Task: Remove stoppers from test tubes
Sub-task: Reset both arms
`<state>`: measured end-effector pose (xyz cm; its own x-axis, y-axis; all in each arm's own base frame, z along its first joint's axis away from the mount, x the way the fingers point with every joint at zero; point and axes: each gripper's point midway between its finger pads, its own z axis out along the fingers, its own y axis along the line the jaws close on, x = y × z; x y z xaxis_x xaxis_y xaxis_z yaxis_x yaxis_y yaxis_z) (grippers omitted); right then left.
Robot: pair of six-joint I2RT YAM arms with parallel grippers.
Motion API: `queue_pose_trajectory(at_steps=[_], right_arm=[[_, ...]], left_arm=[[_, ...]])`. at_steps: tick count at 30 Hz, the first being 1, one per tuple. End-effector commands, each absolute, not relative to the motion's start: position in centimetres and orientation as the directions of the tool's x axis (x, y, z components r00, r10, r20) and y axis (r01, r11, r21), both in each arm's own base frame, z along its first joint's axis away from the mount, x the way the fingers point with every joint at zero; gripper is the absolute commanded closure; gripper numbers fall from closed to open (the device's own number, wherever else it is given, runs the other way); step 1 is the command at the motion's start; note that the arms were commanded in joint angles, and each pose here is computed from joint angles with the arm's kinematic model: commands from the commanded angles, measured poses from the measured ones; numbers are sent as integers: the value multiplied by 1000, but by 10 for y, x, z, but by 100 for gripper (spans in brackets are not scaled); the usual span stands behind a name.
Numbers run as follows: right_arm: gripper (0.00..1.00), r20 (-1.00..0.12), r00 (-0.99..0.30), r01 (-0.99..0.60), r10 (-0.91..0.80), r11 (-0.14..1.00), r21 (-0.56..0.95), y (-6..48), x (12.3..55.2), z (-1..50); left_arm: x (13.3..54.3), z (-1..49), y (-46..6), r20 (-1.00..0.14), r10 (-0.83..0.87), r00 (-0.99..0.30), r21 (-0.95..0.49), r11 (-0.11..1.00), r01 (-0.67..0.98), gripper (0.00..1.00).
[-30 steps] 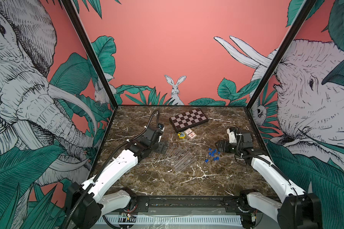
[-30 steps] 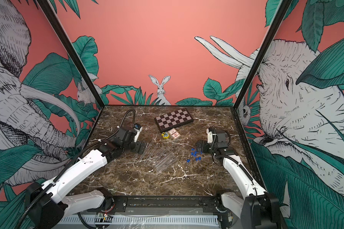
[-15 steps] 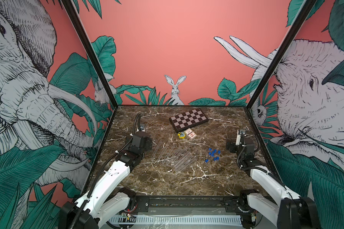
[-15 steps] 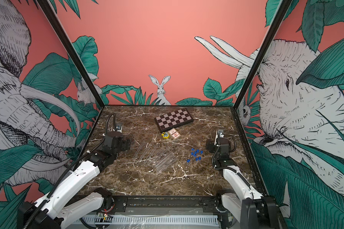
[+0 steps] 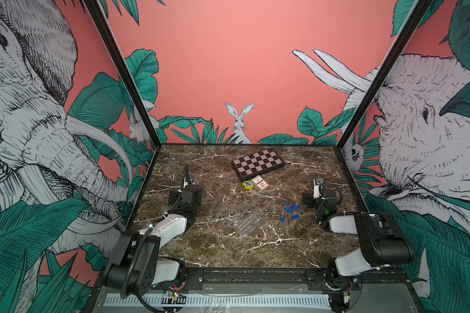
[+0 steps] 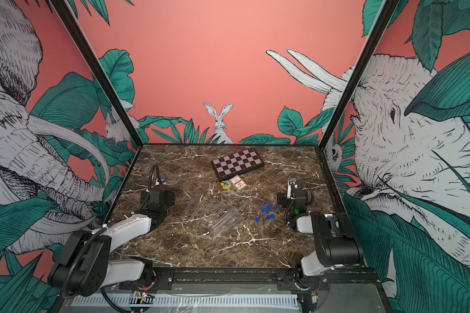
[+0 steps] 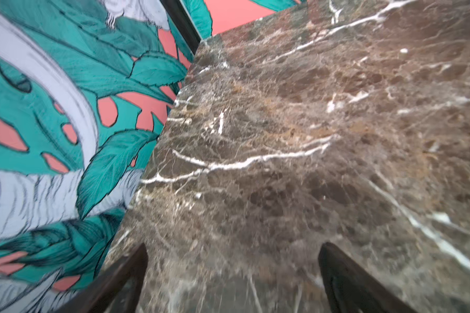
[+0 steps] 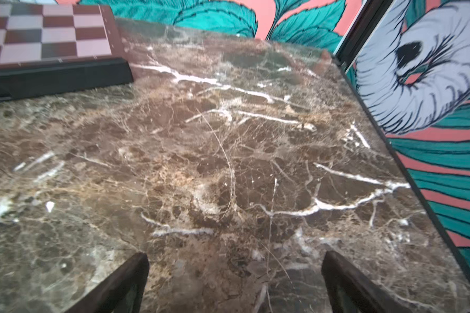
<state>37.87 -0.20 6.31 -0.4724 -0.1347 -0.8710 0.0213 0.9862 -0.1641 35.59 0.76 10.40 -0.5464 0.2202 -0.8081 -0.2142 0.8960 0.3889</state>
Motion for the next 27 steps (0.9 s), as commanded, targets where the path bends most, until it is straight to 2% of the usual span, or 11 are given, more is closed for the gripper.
queue_pose_trajectory(at_steps=[1, 3, 5, 7, 10, 11, 13, 15, 27], right_arm=[[1, -920, -375, 83, -115, 984, -157, -10, 394, 91], [1, -918, -384, 96, -101, 984, -148, -14, 395, 91], [1, -918, -385, 107, -92, 984, -143, -16, 395, 91], [1, -919, -384, 108, -91, 984, -142, -16, 395, 91], [1, -920, -382, 108, -90, 984, -141, -16, 395, 92], [1, -920, -380, 108, -91, 984, -142, -16, 395, 92], [1, -920, -382, 111, -90, 984, -143, -17, 395, 92], [1, -920, -381, 109, -91, 984, -143, -16, 395, 92], [1, -919, -383, 99, -94, 985, -142, -15, 395, 91]], left_arm=[[386, 127, 6, -897, 210, -388, 316, 919, -234, 0], [395, 122, 3, -890, 235, -390, 328, 925, -191, 0], [404, 113, 2, -905, 223, -364, 292, 945, -148, 0], [403, 104, 9, -901, 154, -405, 218, 969, -116, 0], [399, 95, 4, -924, 154, -349, 191, 979, -73, 0], [402, 99, 3, -935, 161, -316, 193, 978, -72, 0], [399, 96, 3, -922, 149, -359, 184, 981, -65, 0], [401, 98, 3, -932, 157, -326, 190, 979, -70, 1], [399, 96, 4, -924, 151, -351, 187, 980, -71, 1]])
